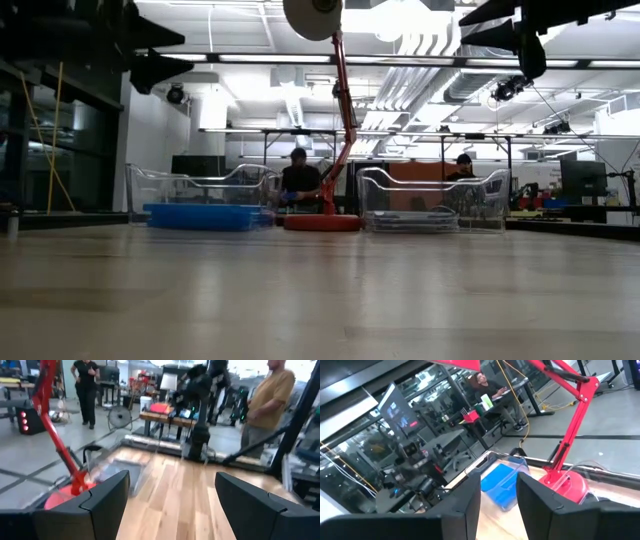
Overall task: Pick & place jewel cases by type
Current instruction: Return to Home Position
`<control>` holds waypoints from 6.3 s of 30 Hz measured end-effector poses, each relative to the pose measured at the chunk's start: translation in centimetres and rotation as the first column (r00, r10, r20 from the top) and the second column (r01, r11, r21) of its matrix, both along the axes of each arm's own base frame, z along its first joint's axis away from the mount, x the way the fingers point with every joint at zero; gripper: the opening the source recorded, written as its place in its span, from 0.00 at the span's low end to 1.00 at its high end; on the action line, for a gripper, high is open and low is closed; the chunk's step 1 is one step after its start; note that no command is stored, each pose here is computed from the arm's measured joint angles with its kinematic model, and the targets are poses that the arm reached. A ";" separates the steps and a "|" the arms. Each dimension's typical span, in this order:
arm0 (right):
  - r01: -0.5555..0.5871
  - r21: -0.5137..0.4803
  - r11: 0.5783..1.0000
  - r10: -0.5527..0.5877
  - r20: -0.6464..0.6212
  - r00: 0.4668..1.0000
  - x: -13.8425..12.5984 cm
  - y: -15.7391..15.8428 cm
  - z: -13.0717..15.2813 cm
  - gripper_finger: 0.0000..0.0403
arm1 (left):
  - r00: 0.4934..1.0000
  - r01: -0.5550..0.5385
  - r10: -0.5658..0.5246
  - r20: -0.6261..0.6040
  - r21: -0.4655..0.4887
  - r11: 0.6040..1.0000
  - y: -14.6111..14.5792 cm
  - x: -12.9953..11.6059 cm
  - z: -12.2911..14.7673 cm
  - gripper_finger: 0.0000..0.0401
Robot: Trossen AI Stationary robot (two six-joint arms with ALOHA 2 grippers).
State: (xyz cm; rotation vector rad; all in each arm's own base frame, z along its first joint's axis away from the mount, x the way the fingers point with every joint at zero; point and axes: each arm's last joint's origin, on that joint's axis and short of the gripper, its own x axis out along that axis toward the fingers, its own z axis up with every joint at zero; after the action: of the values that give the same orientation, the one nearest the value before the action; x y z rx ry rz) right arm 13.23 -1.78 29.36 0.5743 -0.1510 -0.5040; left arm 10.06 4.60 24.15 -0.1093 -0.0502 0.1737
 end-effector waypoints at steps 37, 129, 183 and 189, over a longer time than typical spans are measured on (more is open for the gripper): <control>0.019 -0.046 0.999 -0.009 0.206 0.978 0.4 0.1 -4.2 0.27 | 0.999 -0.037 0.037 -0.001 -0.008 0.999 -1.9 -0.8 -7.0 0.73; -0.520 -0.095 0.849 0.455 -0.372 0.809 -5.3 3.2 -12.0 0.27 | 0.995 -0.097 0.098 -0.009 0.065 0.993 -1.8 -1.1 -5.9 0.73; -0.405 -0.412 0.816 0.430 -0.037 0.902 -3.9 3.6 -10.8 0.27 | 0.999 0.046 -0.042 -0.020 0.392 0.919 -2.3 -1.0 -5.7 0.73; -0.456 -0.401 0.794 0.465 -0.082 0.881 -3.8 3.7 -11.3 0.27 | 0.995 0.075 -0.042 -0.095 0.378 0.923 -2.3 -0.9 -6.4 0.73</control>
State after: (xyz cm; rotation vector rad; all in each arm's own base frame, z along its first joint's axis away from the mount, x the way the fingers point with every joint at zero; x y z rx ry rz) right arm 9.43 1.93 18.09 0.1851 -0.1255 0.0214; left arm 9.15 2.34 17.72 0.2864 0.0051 0.1057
